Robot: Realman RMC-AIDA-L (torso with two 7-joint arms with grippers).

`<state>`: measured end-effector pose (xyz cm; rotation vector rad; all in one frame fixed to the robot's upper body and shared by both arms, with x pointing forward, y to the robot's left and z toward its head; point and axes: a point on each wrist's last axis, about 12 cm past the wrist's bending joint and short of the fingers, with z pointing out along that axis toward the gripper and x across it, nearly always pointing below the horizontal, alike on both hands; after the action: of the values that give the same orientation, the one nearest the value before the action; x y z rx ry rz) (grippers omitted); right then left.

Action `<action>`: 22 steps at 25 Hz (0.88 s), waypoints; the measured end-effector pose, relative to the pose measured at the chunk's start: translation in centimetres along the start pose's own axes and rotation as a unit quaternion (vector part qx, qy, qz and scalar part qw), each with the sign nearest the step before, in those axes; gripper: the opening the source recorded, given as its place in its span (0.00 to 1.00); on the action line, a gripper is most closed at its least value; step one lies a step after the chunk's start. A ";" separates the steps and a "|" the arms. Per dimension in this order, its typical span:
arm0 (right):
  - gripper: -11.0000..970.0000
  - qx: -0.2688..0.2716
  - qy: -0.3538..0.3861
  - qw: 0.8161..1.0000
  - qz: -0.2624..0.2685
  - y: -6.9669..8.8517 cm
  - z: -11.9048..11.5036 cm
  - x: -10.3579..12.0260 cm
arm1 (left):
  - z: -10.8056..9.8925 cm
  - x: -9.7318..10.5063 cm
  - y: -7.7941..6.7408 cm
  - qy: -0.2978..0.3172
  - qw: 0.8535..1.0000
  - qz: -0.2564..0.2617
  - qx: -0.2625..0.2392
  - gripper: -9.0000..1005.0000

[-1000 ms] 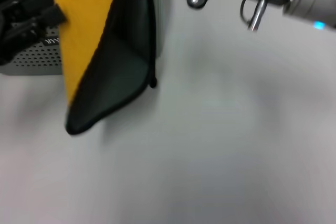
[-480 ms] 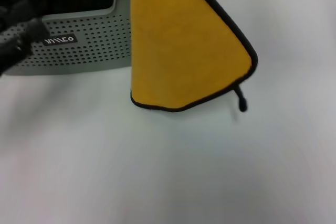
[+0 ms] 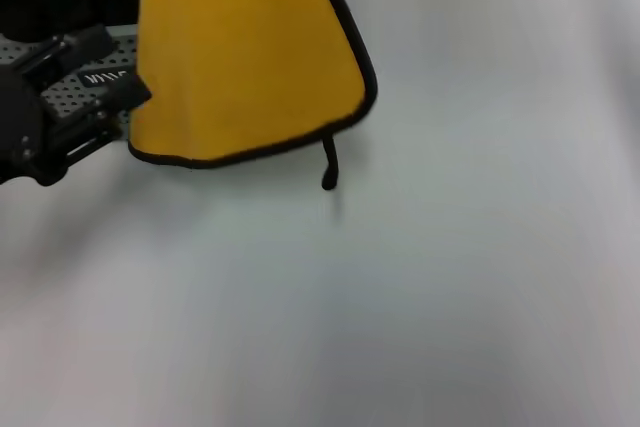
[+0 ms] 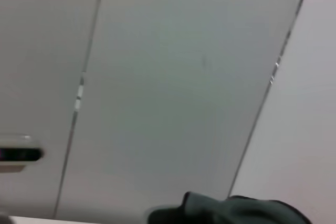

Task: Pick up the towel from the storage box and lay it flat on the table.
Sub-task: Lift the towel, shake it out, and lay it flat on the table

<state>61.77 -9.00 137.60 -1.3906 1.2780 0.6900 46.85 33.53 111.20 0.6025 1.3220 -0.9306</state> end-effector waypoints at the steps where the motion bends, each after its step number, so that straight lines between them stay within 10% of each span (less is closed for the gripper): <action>1: 0.02 0.002 0.006 1.000 0.003 -0.4 0.4 -0.4 | 0.2 0.2 0.0 -0.002 1.000 0.001 -0.001 0.66; 10: 0.02 -0.011 0.025 0.998 0.050 -2.7 4.7 -2.6 | 0.6 3.8 -1.4 -0.023 0.994 0.104 -0.030 0.66; 16: 0.02 -0.016 -0.001 0.996 0.085 -3.1 4.9 -2.7 | 1.1 7.1 -4.4 -0.054 0.959 0.269 -0.071 0.66; 22: 0.02 -0.027 -0.018 0.995 0.097 -2.4 4.9 -3.3 | 0.9 7.9 -5.2 -0.057 0.941 0.314 -0.109 0.66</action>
<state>64.33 -3.74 140.16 -1.3014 1.3872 0.8844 42.84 28.32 104.36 0.7245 1.0110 -0.2854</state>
